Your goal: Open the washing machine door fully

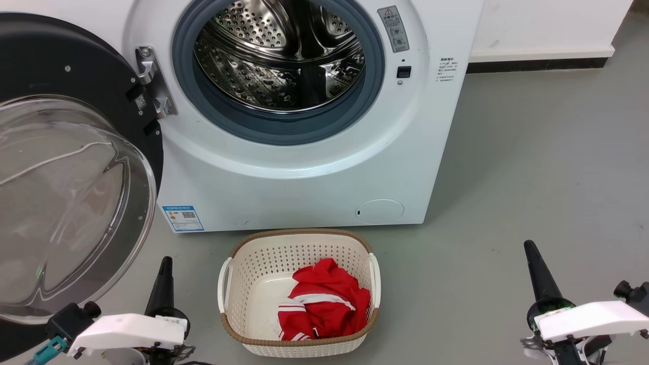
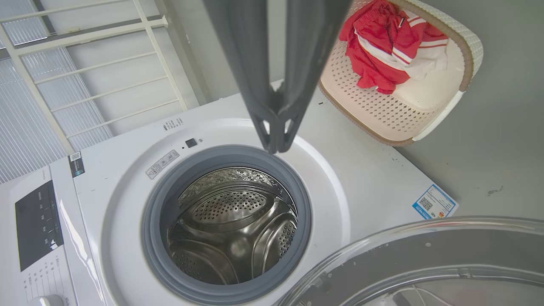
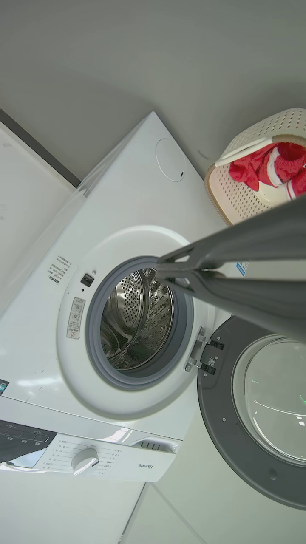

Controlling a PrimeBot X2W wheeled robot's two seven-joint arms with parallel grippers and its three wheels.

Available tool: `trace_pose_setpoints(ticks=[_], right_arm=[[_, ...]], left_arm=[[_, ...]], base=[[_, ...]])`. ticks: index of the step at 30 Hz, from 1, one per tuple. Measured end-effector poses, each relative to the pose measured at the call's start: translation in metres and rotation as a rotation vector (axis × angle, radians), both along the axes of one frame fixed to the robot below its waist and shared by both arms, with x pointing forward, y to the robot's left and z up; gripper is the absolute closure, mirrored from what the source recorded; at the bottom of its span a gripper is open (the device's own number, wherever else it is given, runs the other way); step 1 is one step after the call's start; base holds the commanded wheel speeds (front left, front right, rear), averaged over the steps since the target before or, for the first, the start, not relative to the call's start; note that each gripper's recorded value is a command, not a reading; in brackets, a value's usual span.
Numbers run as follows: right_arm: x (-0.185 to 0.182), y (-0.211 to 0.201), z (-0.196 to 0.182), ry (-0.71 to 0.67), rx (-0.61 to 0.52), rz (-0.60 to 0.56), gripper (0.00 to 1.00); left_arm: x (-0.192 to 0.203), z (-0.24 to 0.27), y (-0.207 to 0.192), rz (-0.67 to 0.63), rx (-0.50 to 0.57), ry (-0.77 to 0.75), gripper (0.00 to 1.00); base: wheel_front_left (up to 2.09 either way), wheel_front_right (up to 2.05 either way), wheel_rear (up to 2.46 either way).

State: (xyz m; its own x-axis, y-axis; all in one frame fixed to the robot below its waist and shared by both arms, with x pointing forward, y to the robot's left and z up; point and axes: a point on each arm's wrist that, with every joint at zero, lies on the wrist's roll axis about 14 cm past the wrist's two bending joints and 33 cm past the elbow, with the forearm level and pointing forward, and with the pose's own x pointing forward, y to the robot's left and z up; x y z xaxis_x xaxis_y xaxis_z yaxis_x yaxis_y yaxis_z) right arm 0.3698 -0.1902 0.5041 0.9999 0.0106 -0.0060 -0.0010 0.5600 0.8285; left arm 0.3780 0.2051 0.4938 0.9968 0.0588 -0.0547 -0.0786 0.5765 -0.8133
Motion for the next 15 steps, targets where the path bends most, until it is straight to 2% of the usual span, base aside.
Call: trace_pose_setpoints(ticks=[15], right_arm=[[0.0045,-0.0036,-0.0016,0.012,0.17,-0.008,1.0]], left_arm=[[0.0029,0.0006,-0.0019,-0.008,-0.18,-0.006,1.0]], base=[[0.0,0.0,0.0]])
